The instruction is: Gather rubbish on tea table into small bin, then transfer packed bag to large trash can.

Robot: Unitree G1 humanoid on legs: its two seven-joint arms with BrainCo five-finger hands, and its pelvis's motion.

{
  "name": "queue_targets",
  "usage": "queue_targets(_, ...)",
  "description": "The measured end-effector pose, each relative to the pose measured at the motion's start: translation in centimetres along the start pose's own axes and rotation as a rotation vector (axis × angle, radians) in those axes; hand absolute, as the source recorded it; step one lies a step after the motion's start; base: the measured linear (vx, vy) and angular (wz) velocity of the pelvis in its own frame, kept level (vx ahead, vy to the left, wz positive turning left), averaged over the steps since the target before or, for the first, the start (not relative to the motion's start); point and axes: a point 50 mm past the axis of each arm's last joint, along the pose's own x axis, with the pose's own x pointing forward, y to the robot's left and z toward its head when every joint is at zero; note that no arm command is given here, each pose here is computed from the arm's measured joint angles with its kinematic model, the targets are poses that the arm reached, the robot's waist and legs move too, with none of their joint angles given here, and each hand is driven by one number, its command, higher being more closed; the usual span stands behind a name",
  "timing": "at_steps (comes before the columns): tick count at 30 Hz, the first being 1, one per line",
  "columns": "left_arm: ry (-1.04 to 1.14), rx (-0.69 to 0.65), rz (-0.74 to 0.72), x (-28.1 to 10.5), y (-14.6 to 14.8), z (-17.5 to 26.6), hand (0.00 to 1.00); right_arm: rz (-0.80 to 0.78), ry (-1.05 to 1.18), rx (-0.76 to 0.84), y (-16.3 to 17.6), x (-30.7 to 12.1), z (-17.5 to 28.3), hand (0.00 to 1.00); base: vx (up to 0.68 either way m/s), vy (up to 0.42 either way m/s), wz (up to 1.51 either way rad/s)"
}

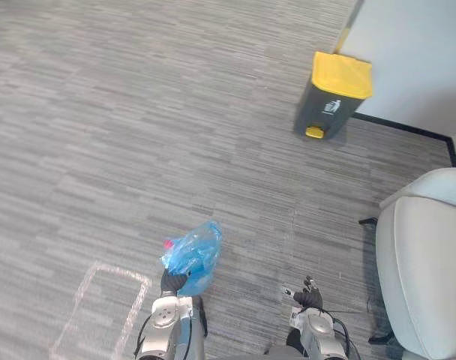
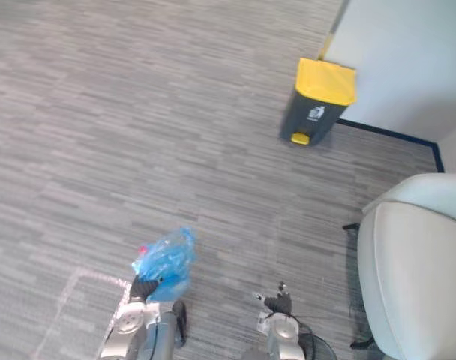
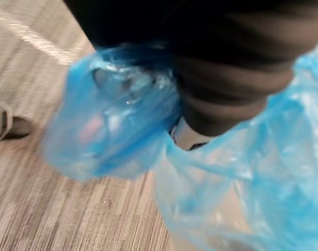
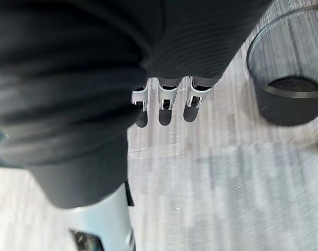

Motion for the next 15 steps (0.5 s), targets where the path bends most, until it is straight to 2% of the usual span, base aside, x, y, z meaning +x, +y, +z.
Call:
queue_targets(3,-0.011,0.02,-0.008,0.2,0.1,0.3,1.0,-0.006,0.028,-0.043,-0.3,-0.3,-0.9,0.0,0.34,0.075,-0.34)
queue_targets(9,0.051,0.06,0.038,1.0,1.9,-0.7,1.0,-0.007,0.108,-0.098,-0.9,0.0,-2.5,0.0,0.49,-0.088,-0.05)
queue_targets(12,0.059,0.023,0.05,1.2,1.5,-0.7,1.0,-0.032,0.046,-0.111,-1.9,1.1,-0.4,0.0,0.55,-0.14,-0.11)
queue_targets(15,0.053,-0.005,0.042,1.2,0.9,-0.5,1.0,-0.034,0.08,-0.105,-1.9,0.5,-1.5,0.0,0.57,-0.127,0.11)
